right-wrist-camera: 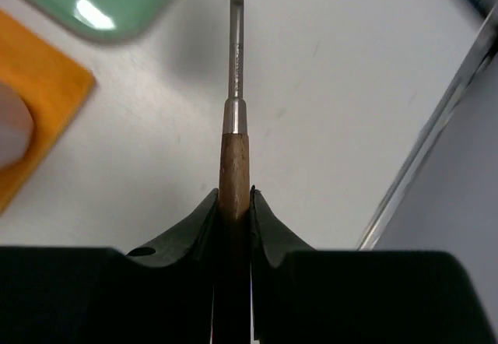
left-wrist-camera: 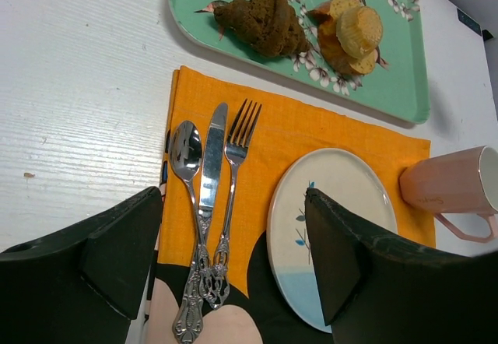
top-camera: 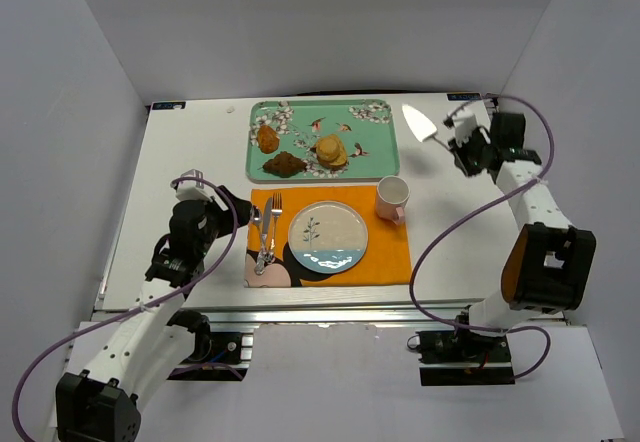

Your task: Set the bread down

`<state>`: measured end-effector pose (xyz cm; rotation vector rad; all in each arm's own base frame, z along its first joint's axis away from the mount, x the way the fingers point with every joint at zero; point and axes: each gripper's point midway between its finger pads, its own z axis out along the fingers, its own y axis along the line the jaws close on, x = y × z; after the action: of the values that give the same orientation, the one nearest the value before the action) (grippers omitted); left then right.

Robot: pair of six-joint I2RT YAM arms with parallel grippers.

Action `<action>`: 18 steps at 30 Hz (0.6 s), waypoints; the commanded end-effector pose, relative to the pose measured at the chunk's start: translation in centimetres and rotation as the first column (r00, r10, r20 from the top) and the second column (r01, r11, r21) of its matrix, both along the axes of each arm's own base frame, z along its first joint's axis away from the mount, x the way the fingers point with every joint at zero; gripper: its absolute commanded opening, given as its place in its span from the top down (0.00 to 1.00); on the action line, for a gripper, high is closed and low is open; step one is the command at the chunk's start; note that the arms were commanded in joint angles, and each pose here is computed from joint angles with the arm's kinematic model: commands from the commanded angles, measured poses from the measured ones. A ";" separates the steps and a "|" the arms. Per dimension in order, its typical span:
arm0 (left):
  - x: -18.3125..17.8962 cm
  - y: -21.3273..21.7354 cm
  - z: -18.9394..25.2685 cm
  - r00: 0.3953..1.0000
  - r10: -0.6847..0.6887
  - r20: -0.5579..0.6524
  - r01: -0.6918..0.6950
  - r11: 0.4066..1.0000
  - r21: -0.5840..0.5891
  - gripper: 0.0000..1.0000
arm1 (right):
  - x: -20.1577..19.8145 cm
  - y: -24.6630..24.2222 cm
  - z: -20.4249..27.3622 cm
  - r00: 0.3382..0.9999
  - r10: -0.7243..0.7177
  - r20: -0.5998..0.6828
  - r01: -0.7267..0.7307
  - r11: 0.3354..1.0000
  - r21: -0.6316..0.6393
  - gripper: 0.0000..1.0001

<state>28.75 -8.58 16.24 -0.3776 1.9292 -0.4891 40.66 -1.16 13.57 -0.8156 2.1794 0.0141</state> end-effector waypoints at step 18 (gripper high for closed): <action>-0.3 1.5 2.1 0.995 0.081 0.065 -0.080 0.997 -0.015 0.17 | -0.1 22.0 5.3 0.723 0.645 -0.247 -0.687 0.711 -0.152 1.00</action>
<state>28.75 -7.62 18.38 -0.4076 1.8595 -0.4618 42.07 20.51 16.88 -1.7316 1.9578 0.2184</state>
